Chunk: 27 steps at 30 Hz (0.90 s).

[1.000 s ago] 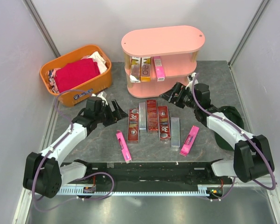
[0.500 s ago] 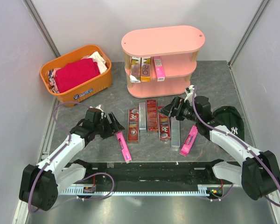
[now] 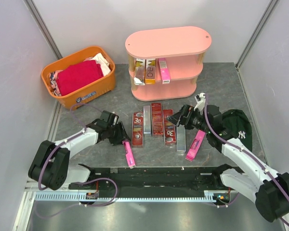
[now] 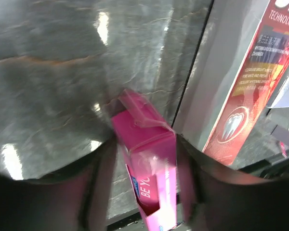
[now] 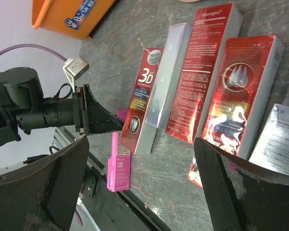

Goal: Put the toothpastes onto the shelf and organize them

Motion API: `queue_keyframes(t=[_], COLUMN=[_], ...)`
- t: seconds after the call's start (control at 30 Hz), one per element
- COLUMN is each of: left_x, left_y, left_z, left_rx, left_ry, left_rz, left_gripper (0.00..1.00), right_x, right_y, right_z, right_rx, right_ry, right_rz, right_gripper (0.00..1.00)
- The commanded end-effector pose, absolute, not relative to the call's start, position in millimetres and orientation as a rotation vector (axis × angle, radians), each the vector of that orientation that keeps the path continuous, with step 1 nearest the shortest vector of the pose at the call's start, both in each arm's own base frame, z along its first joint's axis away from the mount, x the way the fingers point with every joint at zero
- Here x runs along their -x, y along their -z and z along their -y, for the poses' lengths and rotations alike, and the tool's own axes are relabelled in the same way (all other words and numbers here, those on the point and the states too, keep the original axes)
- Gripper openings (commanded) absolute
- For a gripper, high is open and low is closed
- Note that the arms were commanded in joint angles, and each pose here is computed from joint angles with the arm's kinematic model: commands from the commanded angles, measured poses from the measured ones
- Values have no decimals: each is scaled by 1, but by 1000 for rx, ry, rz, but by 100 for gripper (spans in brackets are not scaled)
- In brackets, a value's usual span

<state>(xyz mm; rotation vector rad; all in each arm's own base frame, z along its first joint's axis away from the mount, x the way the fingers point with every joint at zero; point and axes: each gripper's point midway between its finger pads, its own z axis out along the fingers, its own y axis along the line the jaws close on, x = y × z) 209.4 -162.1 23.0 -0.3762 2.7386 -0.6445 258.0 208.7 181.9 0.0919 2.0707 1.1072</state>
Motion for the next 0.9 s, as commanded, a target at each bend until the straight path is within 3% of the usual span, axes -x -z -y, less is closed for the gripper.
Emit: queue_keyframes(t=[0.0, 0.1, 0.4, 0.63, 0.87], left_x=[-210, -217, -259, -312, -341], left_y=[-11, -20, -113, -223, -311], left_z=[170, 175, 202, 215, 207], left_rx=[280, 263, 161, 108, 281], left_ry=[648, 687, 853, 950, 1162], left_rz=[-2761, -2720, -2495, -2170, -1807], left_gripper=[44, 35, 31, 29, 27], right_x=[-261, -263, -281, -295, -296], right_y=[-176, -172, -185, -241, -296], right_z=[-208, -210, -225, -244, -264], right_rx=[-111, -92, -14, 35, 76], right_ry=[-1073, -1058, -1076, -1194, -1397], right_rz=[-2098, -2118, -2108, -1947, -1749], right_gripper=[98, 98, 98, 98, 98])
